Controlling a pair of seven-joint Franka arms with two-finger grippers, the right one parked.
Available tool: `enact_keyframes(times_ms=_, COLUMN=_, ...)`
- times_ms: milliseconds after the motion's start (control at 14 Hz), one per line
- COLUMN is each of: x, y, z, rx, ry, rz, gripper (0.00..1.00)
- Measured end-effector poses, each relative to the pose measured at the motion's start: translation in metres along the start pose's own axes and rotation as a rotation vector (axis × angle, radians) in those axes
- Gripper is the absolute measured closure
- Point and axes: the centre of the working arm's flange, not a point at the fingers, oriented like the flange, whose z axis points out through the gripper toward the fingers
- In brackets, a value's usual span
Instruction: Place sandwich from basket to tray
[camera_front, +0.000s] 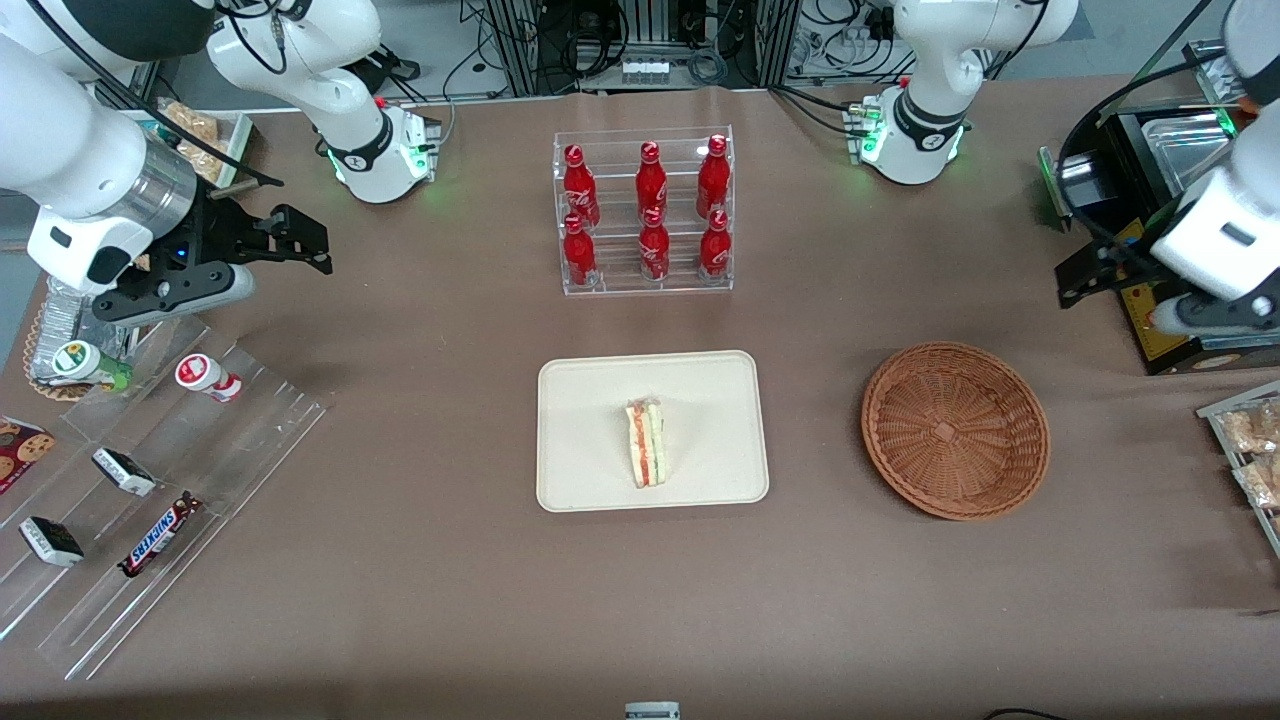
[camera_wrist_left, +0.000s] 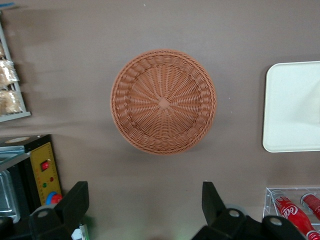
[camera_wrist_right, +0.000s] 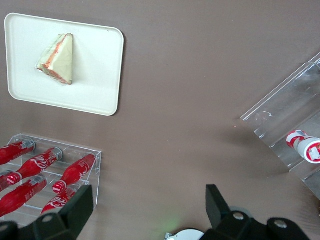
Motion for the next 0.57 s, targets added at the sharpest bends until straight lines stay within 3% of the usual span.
enact_keyframes(times_ms=214, x=-0.0051, y=-0.0025, z=-0.0066, rx=-0.001, ry=0.011, rz=0.052, gripper=0.0)
enact_keyframes(times_ms=571, x=-0.0098, y=0.0026, z=0.0008, rx=-0.001, ry=-0.038, rz=0.084, gripper=0.0)
